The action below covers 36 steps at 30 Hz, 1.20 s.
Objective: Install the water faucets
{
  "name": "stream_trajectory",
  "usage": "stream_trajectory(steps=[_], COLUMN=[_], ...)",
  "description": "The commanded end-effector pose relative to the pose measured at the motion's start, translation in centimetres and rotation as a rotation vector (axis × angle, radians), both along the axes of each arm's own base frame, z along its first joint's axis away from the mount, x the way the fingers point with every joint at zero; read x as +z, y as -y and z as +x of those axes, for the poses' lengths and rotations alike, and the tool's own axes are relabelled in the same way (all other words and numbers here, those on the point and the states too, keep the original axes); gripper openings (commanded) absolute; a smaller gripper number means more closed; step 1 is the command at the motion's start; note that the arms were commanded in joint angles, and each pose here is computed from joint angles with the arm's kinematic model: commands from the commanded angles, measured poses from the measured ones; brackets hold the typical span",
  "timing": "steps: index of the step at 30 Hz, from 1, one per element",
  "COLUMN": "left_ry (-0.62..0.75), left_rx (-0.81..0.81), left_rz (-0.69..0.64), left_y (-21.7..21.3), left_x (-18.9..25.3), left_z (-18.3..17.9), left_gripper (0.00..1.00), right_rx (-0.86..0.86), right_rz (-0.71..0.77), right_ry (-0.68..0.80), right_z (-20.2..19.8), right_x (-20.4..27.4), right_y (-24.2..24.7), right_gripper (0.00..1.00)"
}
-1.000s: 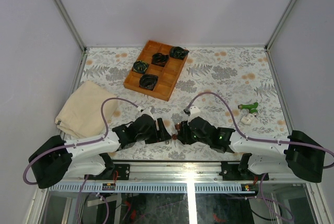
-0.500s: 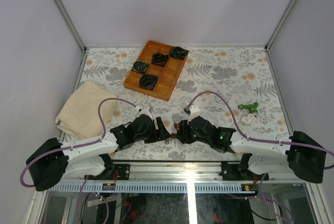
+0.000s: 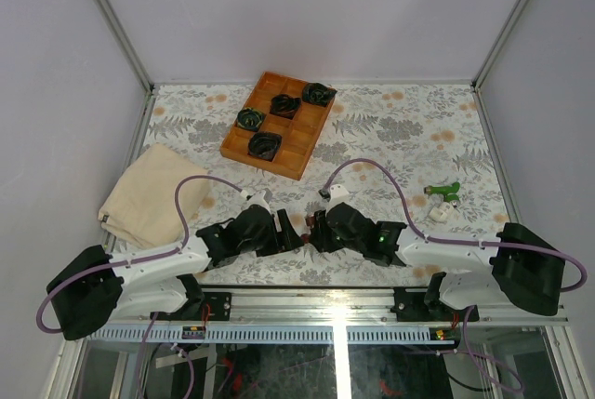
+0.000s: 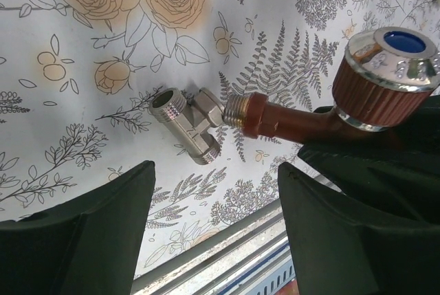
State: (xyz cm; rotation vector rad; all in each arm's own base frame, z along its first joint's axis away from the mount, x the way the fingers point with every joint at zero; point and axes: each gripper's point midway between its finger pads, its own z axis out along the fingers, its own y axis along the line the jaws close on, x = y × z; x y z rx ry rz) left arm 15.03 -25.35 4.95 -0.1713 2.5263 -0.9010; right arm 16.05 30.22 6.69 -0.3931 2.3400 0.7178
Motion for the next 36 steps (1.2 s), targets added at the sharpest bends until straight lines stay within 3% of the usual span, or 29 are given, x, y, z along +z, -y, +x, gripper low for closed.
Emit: stream_trajectory(steps=[1,9,18,36], left_ry=[0.017,0.012,0.034,0.065], left_rx=[0.018,0.023,0.038,0.064], left_rz=[-0.012,-0.014,-0.015,-0.015], left_y=[0.1,0.1,0.0,-0.9], left_x=[0.0,-0.5,0.2,1.2], left_z=[0.5,0.5,0.9,1.2], left_gripper=[0.71,0.7,0.71,0.71], right_rx=[-0.031,-0.066,0.055,0.041], right_rz=[-0.013,-0.05,0.108,-0.034], right_ry=[0.039,0.02,0.076,0.092], right_z=[0.9,1.4,0.8,2.7], right_x=[0.5,-0.9,3.6,3.2], right_y=[0.0,0.7,-2.0,-2.7], right_gripper=[0.0,0.0,0.0,0.0])
